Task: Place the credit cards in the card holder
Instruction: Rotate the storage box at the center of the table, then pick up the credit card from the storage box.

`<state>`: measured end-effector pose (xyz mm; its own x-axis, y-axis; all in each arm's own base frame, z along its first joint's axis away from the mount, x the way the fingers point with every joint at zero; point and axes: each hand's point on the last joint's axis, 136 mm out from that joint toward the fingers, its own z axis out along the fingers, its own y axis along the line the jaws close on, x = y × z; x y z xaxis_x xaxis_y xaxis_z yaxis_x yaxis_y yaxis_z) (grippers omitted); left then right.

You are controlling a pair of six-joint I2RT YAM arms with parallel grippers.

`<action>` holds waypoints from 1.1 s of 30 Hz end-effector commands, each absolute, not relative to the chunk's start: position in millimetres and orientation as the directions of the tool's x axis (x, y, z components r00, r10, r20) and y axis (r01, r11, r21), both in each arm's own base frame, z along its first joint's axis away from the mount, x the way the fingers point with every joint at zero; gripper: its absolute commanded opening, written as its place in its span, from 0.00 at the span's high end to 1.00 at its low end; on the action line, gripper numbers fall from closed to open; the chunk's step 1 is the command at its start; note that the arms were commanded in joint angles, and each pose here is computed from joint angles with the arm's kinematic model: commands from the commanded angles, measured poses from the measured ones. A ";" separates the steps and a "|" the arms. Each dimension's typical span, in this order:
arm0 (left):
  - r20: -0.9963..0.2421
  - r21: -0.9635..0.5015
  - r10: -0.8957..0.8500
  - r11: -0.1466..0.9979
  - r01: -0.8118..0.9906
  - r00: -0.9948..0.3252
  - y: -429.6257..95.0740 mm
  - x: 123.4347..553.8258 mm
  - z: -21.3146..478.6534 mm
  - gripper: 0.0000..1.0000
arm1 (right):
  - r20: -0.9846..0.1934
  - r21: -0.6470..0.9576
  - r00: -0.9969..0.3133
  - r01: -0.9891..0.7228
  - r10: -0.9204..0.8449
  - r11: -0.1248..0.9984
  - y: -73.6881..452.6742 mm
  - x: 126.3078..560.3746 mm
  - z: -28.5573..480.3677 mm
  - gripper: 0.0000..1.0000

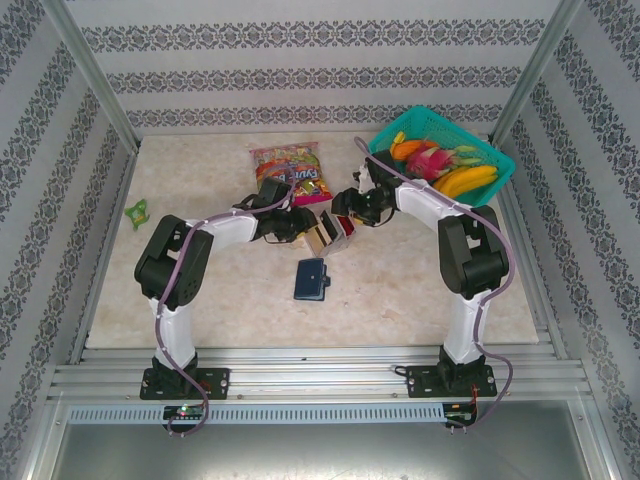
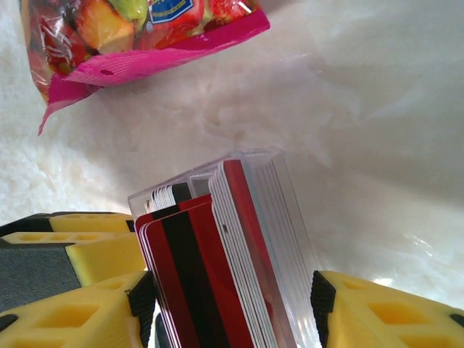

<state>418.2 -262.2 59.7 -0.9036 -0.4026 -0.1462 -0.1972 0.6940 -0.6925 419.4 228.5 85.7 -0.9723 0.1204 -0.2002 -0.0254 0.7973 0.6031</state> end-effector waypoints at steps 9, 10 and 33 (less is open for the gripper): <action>-0.150 -0.643 -0.345 0.746 -0.173 -0.927 -254.8 408.6 51.1 0.60 | -0.366 0.297 -0.930 -0.149 -0.031 0.943 196.7 429.4 113.7 0.26; -0.149 -0.642 -0.344 0.746 -0.174 -0.927 -255.3 408.5 50.6 0.60 | -0.362 0.267 -0.931 -0.156 -0.051 0.951 196.1 429.3 111.7 0.26; -0.115 -0.634 -0.354 0.745 -0.206 -0.928 -254.5 405.6 37.0 0.60 | -0.346 -0.136 -0.886 -0.276 -0.307 0.951 201.0 426.9 90.1 0.29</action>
